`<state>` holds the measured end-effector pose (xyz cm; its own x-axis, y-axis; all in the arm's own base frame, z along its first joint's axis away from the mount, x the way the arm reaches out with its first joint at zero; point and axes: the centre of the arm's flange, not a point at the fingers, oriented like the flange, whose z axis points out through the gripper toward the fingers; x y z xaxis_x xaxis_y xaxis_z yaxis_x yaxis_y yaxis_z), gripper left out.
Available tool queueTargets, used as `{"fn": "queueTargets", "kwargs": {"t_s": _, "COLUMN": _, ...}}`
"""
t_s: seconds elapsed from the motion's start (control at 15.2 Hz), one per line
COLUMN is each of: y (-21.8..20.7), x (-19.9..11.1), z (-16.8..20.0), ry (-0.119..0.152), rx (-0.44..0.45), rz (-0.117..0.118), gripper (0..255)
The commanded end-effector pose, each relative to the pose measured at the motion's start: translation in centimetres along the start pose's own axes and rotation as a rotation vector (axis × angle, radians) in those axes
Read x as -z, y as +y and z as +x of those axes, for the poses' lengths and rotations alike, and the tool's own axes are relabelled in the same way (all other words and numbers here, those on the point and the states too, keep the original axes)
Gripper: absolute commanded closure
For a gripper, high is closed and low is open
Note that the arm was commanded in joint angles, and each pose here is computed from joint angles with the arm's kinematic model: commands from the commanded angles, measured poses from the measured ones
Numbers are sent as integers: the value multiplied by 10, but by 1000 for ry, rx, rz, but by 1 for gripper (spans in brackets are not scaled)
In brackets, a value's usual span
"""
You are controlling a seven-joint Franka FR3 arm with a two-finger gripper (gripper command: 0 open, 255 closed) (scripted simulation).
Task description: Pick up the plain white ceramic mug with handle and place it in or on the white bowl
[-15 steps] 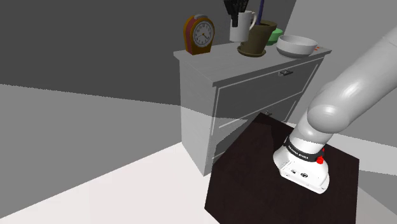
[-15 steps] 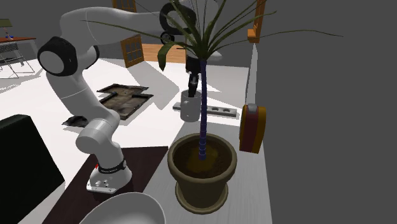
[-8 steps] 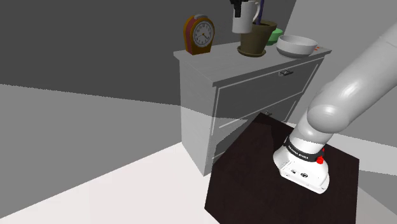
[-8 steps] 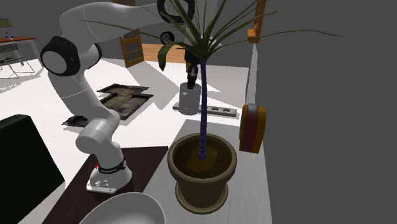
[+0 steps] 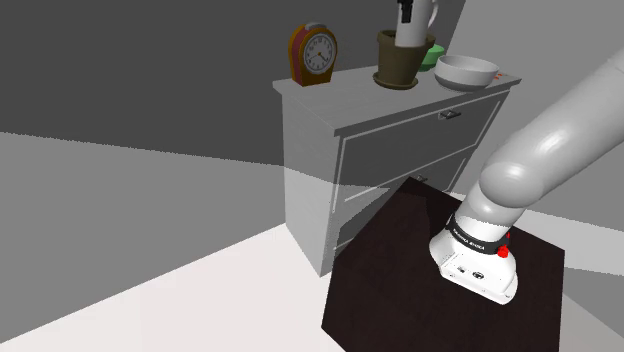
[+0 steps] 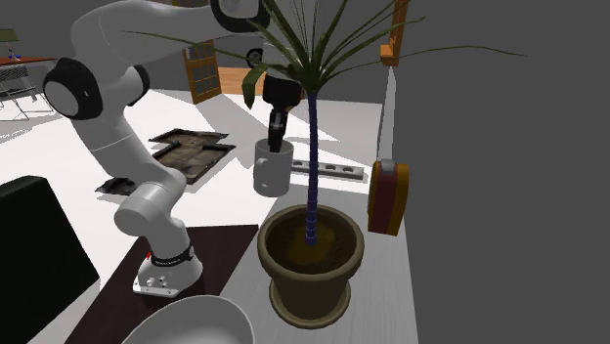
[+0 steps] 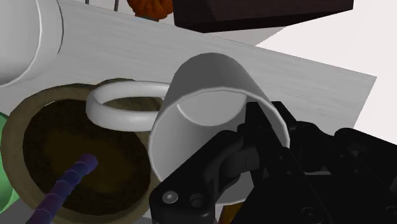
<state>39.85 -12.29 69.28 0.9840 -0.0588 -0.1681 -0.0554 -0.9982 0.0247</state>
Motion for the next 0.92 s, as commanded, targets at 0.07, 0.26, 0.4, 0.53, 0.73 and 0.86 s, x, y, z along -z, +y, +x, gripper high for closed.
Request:
{"fn": "queueTargets", "kwargs": {"t_s": 0.07, "y": 39, "x": 0, "z": -10, "ry": 0, "rx": 1, "rz": 0, "gripper": 255}}
{"fn": "queueTargets", "kwargs": {"t_s": 0.26, "y": 77, "x": -1, "z": -23, "ry": 0, "rx": 1, "rz": 0, "gripper": 255}}
{"fn": "queueTargets", "kwargs": {"t_s": 0.4, "y": 102, "x": -1, "z": -32, "ry": 0, "rx": 1, "rz": 0, "gripper": 255}}
{"fn": "queueTargets", "kwargs": {"t_s": 0.53, "y": 127, "x": -2, "z": -40, "ry": 0, "rx": 1, "rz": 0, "gripper": 255}}
{"fn": "queueTargets", "kwargs": {"t_s": 0.73, "y": 164, "x": -3, "z": -53, "ry": 0, "rx": 1, "rz": 0, "gripper": 255}}
{"fn": "queueTargets", "kwargs": {"t_s": 0.86, "y": 189, "x": -4, "z": -62, "ry": 0, "rx": 1, "rz": 0, "gripper": 255}}
